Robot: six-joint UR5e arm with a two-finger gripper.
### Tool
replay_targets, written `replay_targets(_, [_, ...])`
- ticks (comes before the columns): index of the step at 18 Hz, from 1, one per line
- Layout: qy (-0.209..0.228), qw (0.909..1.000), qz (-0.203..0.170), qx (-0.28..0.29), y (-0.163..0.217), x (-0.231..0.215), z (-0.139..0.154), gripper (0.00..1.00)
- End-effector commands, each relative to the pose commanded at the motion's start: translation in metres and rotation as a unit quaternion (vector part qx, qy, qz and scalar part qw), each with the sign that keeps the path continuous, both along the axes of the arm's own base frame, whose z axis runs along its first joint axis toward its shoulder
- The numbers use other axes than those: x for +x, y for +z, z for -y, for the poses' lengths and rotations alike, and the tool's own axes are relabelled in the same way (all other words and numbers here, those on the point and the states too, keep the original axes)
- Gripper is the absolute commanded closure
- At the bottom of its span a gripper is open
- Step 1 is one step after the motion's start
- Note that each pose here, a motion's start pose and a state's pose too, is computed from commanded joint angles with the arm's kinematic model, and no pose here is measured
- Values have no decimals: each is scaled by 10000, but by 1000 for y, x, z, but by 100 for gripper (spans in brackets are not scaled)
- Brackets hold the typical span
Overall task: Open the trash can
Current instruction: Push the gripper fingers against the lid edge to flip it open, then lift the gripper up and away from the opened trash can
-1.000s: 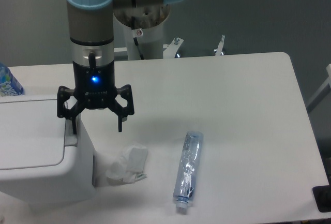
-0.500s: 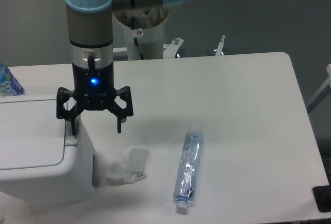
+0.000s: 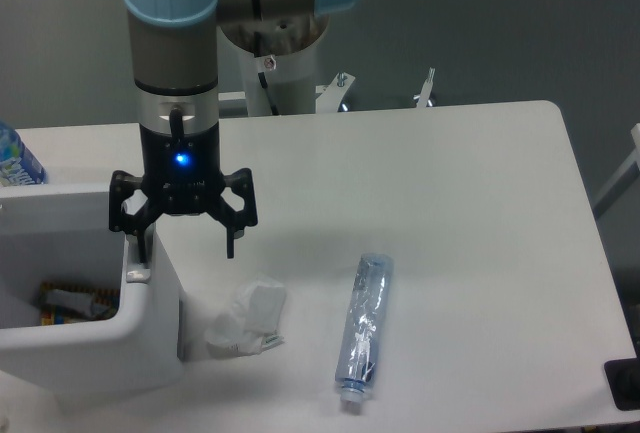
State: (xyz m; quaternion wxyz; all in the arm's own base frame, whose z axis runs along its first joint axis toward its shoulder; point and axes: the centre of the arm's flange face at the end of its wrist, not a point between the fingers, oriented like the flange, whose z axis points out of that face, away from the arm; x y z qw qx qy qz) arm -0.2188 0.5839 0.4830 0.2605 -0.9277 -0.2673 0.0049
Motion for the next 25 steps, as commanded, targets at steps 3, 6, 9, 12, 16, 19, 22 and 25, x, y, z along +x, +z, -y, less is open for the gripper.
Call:
replay_targets(3, [19, 9999, -107, 121, 18, -1, 1, 0])
replay_targets(6, [159, 9990, -307, 295, 45, -20, 5, 0])
replay_targets(9, [456, 9967, -474, 468, 72, -54, 25, 0])
replay_targets(12, [813, 9932, -617, 564, 94, -88, 59, 0])
replay_targets(16, [493, 9919, -1126, 331, 113, -115, 100, 0])
replay_targets(19, [41, 9895, -1410, -310, 113, -122, 120, 0])
replay_targets(22, [-635, 9693, -1879, -1453, 95, -129, 137, 0])
replay_targets(25, [-1193, 9445, -2095, -2232, 87, -132, 157, 0])
